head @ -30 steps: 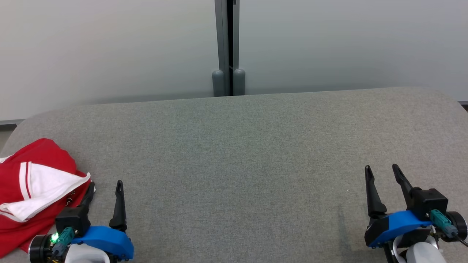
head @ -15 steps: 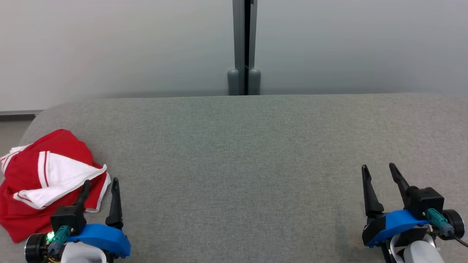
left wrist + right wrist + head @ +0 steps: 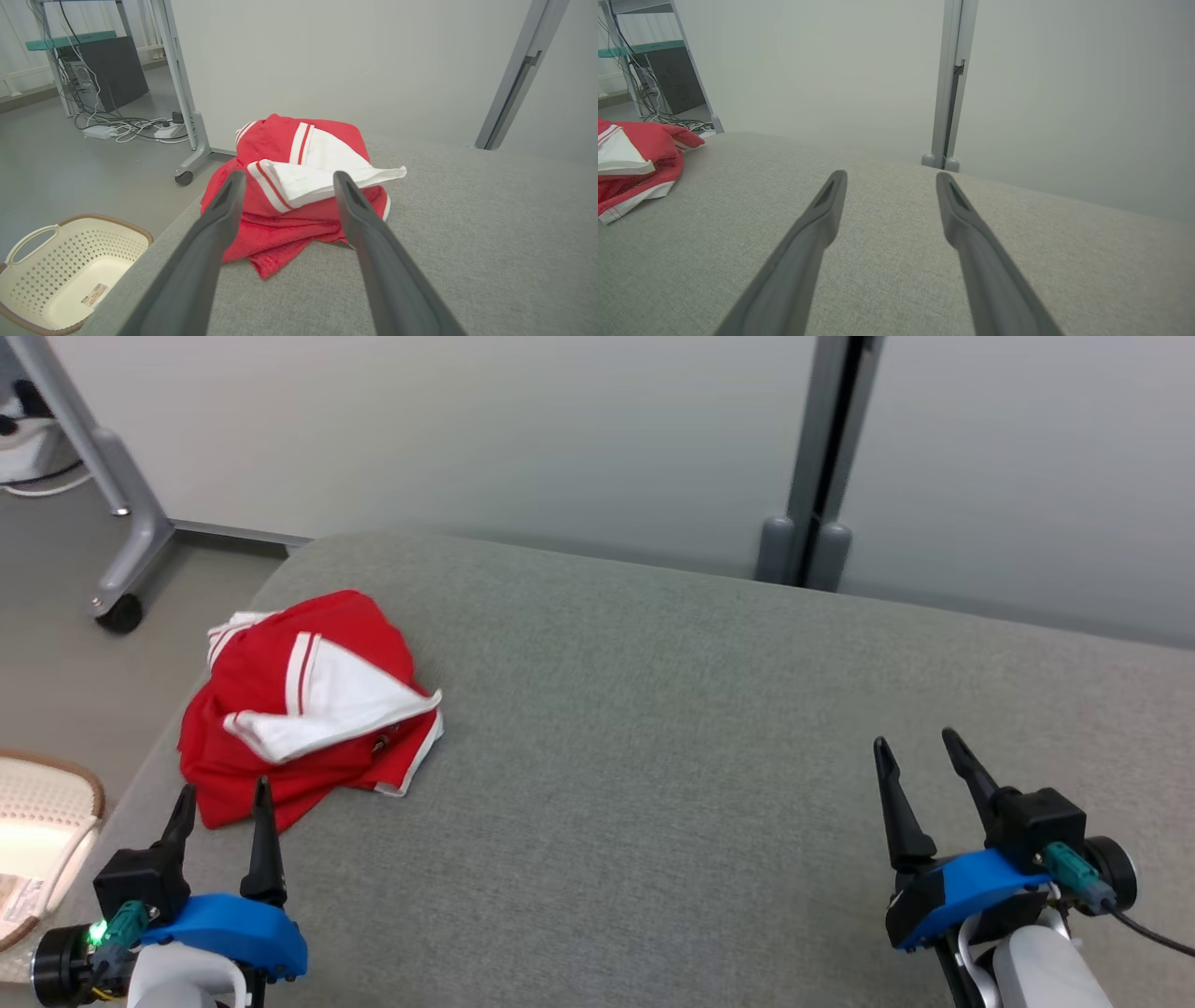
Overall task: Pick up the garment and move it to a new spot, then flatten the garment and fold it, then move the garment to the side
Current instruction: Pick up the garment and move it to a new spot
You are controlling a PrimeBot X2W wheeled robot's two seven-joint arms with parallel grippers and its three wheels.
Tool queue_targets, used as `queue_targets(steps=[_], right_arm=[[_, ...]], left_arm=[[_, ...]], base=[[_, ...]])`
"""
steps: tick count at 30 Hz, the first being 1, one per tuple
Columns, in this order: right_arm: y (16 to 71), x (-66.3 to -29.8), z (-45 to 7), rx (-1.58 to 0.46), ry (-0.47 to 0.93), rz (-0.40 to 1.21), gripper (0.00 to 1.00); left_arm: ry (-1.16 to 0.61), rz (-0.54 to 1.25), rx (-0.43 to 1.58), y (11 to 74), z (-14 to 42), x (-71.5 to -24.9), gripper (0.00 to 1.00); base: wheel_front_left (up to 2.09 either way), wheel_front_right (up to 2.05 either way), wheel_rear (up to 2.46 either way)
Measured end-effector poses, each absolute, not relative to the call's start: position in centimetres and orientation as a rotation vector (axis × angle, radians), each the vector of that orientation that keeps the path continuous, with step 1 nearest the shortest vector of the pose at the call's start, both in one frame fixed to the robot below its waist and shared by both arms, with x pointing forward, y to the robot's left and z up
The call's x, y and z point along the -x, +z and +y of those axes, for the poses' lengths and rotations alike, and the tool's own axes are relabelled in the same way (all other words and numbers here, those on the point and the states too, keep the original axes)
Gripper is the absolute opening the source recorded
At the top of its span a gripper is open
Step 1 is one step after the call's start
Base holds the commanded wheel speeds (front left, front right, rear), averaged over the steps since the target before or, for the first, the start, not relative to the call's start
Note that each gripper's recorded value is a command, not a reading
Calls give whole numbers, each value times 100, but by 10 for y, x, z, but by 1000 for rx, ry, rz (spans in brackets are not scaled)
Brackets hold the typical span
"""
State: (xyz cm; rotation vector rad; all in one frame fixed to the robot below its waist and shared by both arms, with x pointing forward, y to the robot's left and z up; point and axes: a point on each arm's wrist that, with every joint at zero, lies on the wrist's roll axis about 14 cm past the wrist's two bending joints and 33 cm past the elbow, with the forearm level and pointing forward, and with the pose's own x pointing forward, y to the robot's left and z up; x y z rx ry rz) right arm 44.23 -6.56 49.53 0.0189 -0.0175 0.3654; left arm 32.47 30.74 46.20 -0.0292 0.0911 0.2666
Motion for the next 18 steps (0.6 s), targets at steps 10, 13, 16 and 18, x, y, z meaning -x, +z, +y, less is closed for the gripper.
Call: queue_targets(steps=[10,13,16,18], right_arm=[[489,-446,22,-19,586,0,100],[487,-445,43,-22,639,5,100],[481,-444,59,-23,682,21,100],[478,-446,69,-28,706,27,100]], left_arm=[[507,94,37,462,370,-254,100],[563,100,39,461,381,-237,100],[600,112,40,459,388,-225,100],[620,122,35,458,392,-221,100]], base=[[0,0,0],[0,0,0],[0,0,0],[0,0,0]])
